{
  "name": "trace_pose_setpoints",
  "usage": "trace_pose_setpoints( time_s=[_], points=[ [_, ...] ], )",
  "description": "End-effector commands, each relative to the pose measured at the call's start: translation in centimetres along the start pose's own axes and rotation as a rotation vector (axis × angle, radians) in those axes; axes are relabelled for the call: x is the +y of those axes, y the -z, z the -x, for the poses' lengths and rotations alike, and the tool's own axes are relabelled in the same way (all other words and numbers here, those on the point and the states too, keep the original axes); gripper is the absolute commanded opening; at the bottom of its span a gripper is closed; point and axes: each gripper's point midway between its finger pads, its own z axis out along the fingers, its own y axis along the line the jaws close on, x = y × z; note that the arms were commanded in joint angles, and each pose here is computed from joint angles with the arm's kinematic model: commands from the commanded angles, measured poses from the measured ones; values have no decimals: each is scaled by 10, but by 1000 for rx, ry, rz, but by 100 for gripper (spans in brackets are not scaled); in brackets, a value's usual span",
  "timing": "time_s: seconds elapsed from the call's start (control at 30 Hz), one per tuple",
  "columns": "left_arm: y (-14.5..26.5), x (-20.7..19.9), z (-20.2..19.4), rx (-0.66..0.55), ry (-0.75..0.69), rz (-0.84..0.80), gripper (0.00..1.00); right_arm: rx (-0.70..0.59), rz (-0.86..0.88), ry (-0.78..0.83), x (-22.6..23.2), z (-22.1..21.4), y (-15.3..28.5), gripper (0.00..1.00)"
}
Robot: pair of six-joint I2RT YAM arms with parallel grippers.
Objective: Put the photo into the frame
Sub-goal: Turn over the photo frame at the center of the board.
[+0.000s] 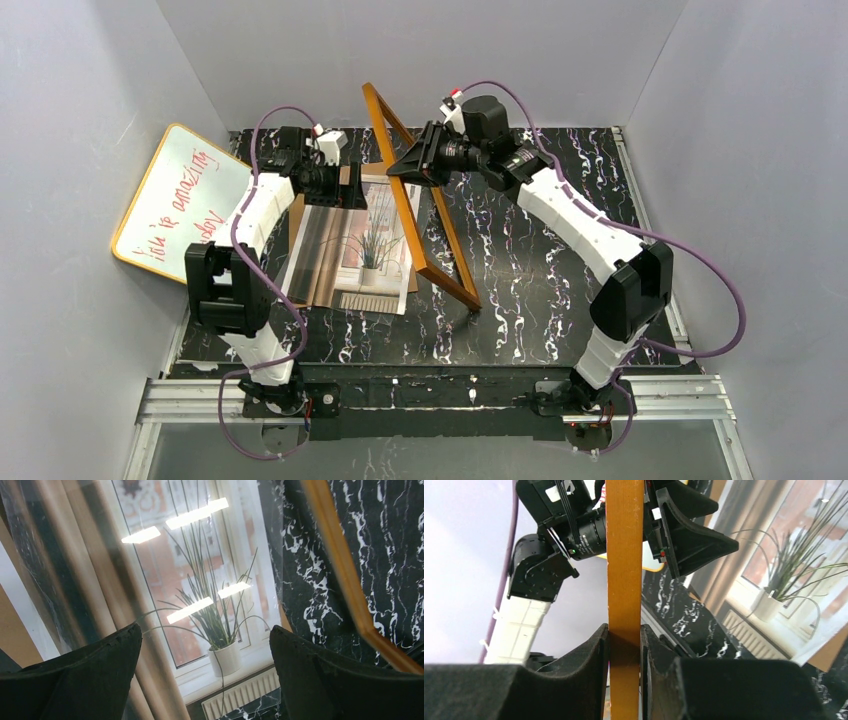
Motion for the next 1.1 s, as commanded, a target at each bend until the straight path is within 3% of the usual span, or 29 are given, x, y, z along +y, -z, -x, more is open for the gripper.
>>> trace_pose_setpoints(
  time_s=[0.0,0.2,0.4,0.5,0.6,0.67,0.8,1.07],
  points=[
    [27,-26,34,-100,-9,-10,98,-79,209,24,59,19,37,1],
    [30,-53,74,-186,-37,-9,98,-68,272,-114,31,27,48,1],
    [15,-88,110,-242,-107,15,98,-55,266,-154,11,30,55,1],
    [3,-106,120,-251,-154,24,98,-51,246,-171,0,32,60,23],
    [-3,-122,130,-268,-189,26,98,-54,196,-166,-13,36,66,61],
    [-6,-133,135,-277,-208,18,98,-58,118,-138,-26,35,71,73],
    [-13,-153,140,-287,-262,7,98,-93,-65,27,-39,44,85,79],
    [-31,-156,129,-244,-289,14,98,-153,-352,185,-68,48,123,74]
  ],
)
